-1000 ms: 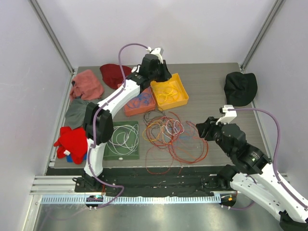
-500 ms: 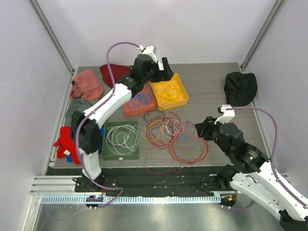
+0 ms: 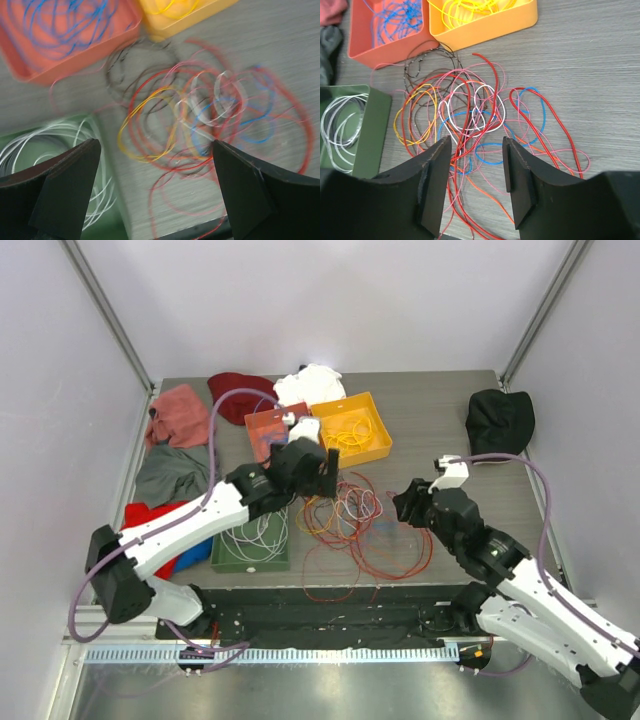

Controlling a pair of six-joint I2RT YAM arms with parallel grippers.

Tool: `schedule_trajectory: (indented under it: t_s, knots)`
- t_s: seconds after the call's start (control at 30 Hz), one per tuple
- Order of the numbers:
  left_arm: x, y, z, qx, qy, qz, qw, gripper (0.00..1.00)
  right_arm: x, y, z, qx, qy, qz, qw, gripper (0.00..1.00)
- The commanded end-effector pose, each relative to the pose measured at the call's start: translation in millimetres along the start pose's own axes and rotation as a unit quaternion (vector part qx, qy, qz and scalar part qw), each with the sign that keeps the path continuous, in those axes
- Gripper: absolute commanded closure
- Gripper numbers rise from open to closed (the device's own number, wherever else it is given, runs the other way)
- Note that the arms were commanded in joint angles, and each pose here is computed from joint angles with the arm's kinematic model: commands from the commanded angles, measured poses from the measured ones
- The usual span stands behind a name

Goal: Untangle the cables

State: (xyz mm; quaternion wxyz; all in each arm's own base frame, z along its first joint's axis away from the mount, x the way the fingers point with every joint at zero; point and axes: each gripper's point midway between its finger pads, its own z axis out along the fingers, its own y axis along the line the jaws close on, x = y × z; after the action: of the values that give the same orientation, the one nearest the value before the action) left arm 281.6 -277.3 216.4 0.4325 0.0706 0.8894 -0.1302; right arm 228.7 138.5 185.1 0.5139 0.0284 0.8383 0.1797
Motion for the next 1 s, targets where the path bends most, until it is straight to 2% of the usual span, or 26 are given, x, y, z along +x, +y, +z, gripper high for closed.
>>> schedule_trajectory:
  t_s: [0.0, 0.17, 0.37, 0.57, 0.73, 0.97]
  knots:
    - [20, 33, -15, -0.025, -0.006, -0.034, 0.999, 0.00, -25, 19, 14, -0.014, -0.033, 0.004, 0.999, 0.46]
    - [36, 41, -26, -0.006, -0.009, -0.051, 0.999, 0.00, 12, 46, 33, -0.065, 0.065, -0.025, 0.995, 0.47]
    - [55, 53, -31, 0.004, -0.016, -0.067, 0.998, 0.00, 46, 70, 47, -0.101, 0.123, -0.038, 0.986, 0.49]
    - [59, 58, -38, 0.013, -0.030, -0.083, 0.996, 0.00, 53, 100, 60, -0.125, 0.129, -0.062, 0.982, 0.49]
    - [57, 58, -45, 0.029, -0.045, -0.102, 0.993, 0.00, 59, 101, 94, -0.090, 0.122, -0.072, 0.986, 0.50]
    - [66, 64, -48, 0.026, -0.036, -0.105, 0.994, 0.00, 67, 105, 139, -0.059, 0.128, -0.105, 0.985, 0.53]
